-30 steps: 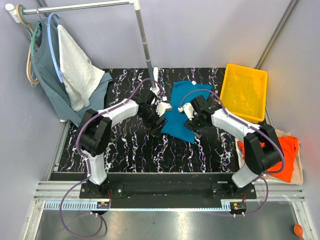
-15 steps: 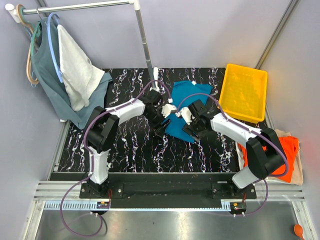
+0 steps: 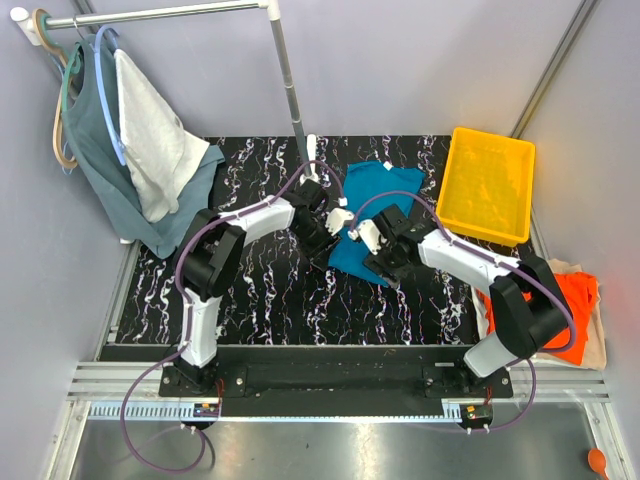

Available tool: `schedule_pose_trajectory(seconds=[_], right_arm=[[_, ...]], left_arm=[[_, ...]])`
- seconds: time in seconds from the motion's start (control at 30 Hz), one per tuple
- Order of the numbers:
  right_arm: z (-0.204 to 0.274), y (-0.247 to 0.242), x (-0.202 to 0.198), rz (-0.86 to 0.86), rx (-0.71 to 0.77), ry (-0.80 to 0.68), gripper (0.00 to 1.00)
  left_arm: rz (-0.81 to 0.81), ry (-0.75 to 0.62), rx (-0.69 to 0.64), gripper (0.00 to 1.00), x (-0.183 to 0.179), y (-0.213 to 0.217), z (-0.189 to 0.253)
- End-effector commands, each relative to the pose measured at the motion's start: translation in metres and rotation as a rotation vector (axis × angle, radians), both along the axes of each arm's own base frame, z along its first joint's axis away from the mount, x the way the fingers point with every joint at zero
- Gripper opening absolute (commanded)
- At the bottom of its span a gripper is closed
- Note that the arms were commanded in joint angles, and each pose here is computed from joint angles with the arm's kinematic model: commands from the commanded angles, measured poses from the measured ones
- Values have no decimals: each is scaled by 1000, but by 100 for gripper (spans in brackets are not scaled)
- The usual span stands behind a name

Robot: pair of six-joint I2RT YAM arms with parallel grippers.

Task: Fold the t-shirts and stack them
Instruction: Fold the tshirt

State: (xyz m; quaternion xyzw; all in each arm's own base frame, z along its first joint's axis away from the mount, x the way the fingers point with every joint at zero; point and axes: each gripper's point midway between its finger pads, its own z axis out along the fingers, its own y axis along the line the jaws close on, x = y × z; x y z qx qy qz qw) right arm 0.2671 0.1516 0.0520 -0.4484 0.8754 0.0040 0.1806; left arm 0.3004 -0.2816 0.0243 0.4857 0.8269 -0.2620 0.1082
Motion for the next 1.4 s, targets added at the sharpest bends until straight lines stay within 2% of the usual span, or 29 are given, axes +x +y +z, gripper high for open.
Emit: schedule_pose_trajectory(seconds=[0.0, 0.23, 0.27, 0.33, 0.5, 0.87, 1.1, 1.23, 1.37], right_arm=[[-2, 17, -2, 31, 37, -1, 66], [-14, 30, -5, 72, 23, 20, 64], [-14, 32, -5, 76, 21, 21, 64], [-18, 34, -4, 84, 19, 23, 64], [-28, 37, 1, 101, 10, 24, 61], [-47, 34, 17, 141, -57, -7, 45], [-58, 32, 7, 153, -63, 39, 24], [-55, 32, -2, 144, -46, 68, 0], [-48, 38, -18, 160, -17, 113, 0]], left_arm=[[-11, -6, -18, 34, 7, -6, 0], [-23, -9, -17, 13, 12, -9, 3], [-23, -9, -17, 5, 13, -10, 3], [-24, -9, -15, 0, 13, -10, 3], [-29, -4, -9, 0, 12, -8, 2], [-40, -13, 11, 0, 5, 0, 2], [-47, -20, 16, 0, 0, 5, 5], [-50, -27, 35, 0, -6, 13, 6], [-52, -38, 45, 0, -17, 22, 12]])
